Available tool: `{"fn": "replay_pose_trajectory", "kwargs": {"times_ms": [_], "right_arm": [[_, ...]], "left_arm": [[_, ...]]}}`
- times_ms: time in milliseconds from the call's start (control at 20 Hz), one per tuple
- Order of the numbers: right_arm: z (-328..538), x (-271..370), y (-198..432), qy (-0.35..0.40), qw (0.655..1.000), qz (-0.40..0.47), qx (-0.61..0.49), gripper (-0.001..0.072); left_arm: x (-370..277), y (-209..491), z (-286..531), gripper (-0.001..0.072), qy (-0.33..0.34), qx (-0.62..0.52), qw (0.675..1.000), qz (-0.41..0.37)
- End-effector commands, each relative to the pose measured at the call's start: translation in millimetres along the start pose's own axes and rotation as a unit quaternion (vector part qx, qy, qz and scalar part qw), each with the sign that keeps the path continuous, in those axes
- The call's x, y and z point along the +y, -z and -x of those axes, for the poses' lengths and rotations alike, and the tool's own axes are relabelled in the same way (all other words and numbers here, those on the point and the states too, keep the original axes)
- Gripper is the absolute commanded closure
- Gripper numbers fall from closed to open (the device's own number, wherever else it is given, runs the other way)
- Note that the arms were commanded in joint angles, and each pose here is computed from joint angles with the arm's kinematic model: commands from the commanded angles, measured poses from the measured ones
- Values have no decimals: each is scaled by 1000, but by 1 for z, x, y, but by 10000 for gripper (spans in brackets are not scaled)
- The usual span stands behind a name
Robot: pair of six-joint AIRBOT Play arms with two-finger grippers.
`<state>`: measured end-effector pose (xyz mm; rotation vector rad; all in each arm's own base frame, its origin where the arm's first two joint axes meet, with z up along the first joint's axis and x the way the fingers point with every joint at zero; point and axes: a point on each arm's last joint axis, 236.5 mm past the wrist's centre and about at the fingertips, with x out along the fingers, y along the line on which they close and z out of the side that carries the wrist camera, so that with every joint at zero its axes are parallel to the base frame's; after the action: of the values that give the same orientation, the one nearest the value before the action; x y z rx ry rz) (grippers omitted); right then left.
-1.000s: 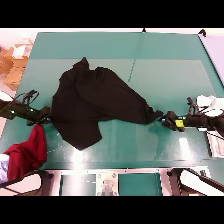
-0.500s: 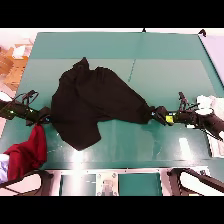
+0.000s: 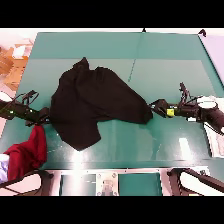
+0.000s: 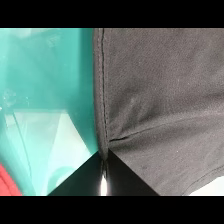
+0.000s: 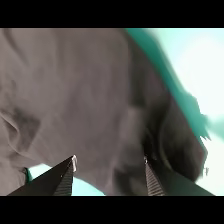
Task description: Fold the shirts.
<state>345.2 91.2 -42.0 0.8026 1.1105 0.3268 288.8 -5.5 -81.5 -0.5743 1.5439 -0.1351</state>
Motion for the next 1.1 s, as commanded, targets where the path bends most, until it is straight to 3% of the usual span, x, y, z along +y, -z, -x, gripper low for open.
{"fn": "replay_pose_trajectory", "kwargs": {"times_ms": [0,200,250,450,500,550,600,800,900,1050], "right_arm": [[2,4,-9,-1,1000,11,-5,223],[-13,-19,14,20,998,-10,51,237],[-17,-23,16,21,998,-18,57,303],[-32,-21,11,-10,998,-44,51,383],[-33,-16,6,-23,998,-42,43,484],[-33,-11,-1,-33,998,-31,33,637],[-30,-3,-8,-43,998,-22,29,694],[33,67,-57,-118,993,27,6,696],[112,115,-112,-125,984,81,-101,696],[252,197,-151,-116,940,173,-270,695]], "left_arm": [[1,-1,0,685,-1,-3,1000,0],[0,-1,0,685,-1,-3,1000,0],[0,-2,0,685,-1,-4,1000,0],[-3,-6,1,685,7,-13,1000,5],[-5,-7,1,685,11,-15,1000,7],[-7,-8,1,685,15,-16,1000,8],[-10,-8,1,685,22,-17,1000,11],[-79,-44,61,686,117,-89,989,-29],[-153,-74,161,686,184,-215,953,-109],[-263,-47,356,686,223,-439,828,-267]]}}
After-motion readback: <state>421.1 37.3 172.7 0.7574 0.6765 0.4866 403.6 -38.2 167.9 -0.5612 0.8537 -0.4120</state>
